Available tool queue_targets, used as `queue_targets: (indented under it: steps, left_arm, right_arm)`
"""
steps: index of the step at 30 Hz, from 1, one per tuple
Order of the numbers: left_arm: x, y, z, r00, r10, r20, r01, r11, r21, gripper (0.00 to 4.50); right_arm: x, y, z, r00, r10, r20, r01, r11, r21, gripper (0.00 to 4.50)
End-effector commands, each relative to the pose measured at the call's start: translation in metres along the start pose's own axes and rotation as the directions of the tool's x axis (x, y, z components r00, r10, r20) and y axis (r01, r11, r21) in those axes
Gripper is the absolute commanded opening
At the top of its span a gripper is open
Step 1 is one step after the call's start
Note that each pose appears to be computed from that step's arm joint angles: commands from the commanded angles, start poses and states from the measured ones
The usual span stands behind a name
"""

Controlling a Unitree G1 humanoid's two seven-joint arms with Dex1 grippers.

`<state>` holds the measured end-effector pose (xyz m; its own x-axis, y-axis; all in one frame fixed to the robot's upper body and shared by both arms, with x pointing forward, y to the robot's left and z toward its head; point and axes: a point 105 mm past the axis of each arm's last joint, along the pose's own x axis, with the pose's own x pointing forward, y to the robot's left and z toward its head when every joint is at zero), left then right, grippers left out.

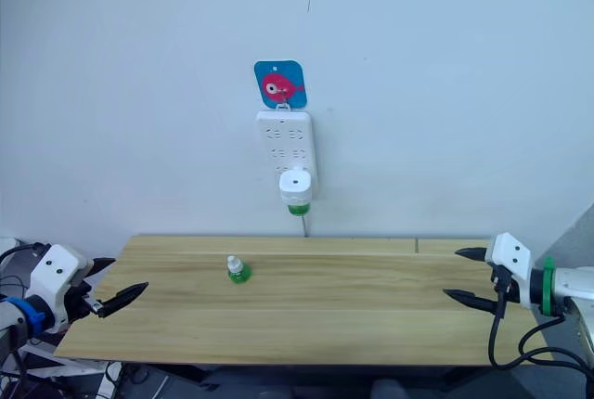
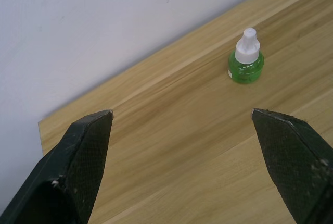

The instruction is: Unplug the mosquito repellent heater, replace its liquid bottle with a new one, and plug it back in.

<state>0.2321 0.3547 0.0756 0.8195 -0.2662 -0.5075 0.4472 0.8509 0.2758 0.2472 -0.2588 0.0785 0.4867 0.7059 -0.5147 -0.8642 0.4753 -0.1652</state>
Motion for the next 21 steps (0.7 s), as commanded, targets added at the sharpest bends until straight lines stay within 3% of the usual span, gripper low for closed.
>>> queue_targets:
  steps: [1,4,14,21]
  left_arm:
    - [-0.002,0.003,0.012,1.000,0.004,0.021,-0.004,0.999,0.040,4.46]
    - [-0.004,0.008,0.010,0.999,0.040,0.001,-0.040,0.998,0.048,4.46]
    - [-0.004,0.012,0.024,0.998,0.016,0.069,-0.019,0.999,0.050,4.46]
    - [-0.011,0.020,0.014,0.999,0.029,0.025,-0.031,0.999,0.042,4.46]
  right_arm:
    - [-0.005,-0.005,0.012,1.000,-0.015,0.014,0.016,0.999,-0.042,4.50]
    - [-0.004,-0.004,0.012,1.000,-0.009,0.015,0.010,0.999,-0.044,4.50]
    - [0.000,-0.003,0.012,1.000,-0.002,0.022,0.003,0.999,-0.048,4.50]
    - [0.002,-0.003,0.016,0.999,-0.008,0.041,0.010,0.999,-0.046,4.50]
